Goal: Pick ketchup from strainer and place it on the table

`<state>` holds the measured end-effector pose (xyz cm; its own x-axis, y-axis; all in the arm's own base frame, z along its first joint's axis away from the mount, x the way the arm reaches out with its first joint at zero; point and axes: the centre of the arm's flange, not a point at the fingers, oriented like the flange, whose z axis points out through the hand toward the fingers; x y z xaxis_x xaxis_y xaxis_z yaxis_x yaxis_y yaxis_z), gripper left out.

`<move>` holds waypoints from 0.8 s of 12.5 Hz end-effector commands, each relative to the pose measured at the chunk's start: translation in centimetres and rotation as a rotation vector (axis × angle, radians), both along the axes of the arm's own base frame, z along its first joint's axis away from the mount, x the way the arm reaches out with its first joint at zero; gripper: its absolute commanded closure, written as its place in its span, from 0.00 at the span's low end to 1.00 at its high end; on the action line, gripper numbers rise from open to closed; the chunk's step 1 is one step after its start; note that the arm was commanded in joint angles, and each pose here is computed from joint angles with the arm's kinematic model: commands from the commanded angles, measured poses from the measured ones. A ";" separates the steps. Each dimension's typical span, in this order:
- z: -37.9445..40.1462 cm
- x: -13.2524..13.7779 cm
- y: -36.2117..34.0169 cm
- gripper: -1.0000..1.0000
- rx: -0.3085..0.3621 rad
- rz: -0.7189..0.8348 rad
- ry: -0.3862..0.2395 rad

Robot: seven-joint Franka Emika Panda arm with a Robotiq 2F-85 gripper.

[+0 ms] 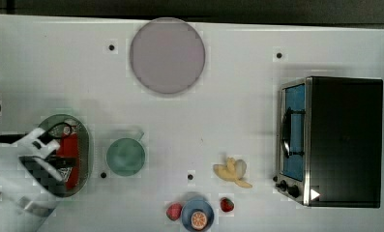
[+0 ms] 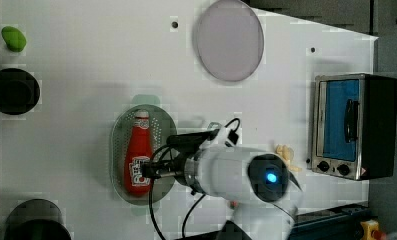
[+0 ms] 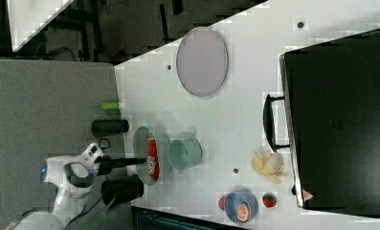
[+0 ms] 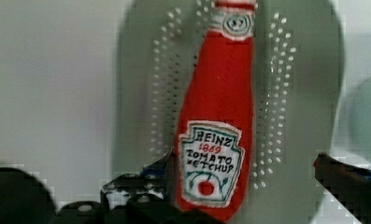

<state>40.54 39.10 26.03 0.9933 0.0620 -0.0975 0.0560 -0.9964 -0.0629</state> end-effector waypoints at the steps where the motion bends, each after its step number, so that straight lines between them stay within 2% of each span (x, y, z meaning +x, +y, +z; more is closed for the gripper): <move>1: -2.1 1.1 -0.3 0.00 0.019 -0.124 -0.015; 5: -6.6 0.6 0.0 0.00 0.011 -0.127 -0.038; 8: -8.3 0.1 0.9 0.00 0.046 -0.160 -0.030; 9: -8.8 0.1 0.9 0.04 0.039 -0.160 -0.024; 10: -9.1 0.2 0.6 0.16 0.028 -0.157 -0.027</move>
<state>39.91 39.89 16.42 0.9950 -0.0302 -0.0956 -0.0400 -0.9939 -0.1024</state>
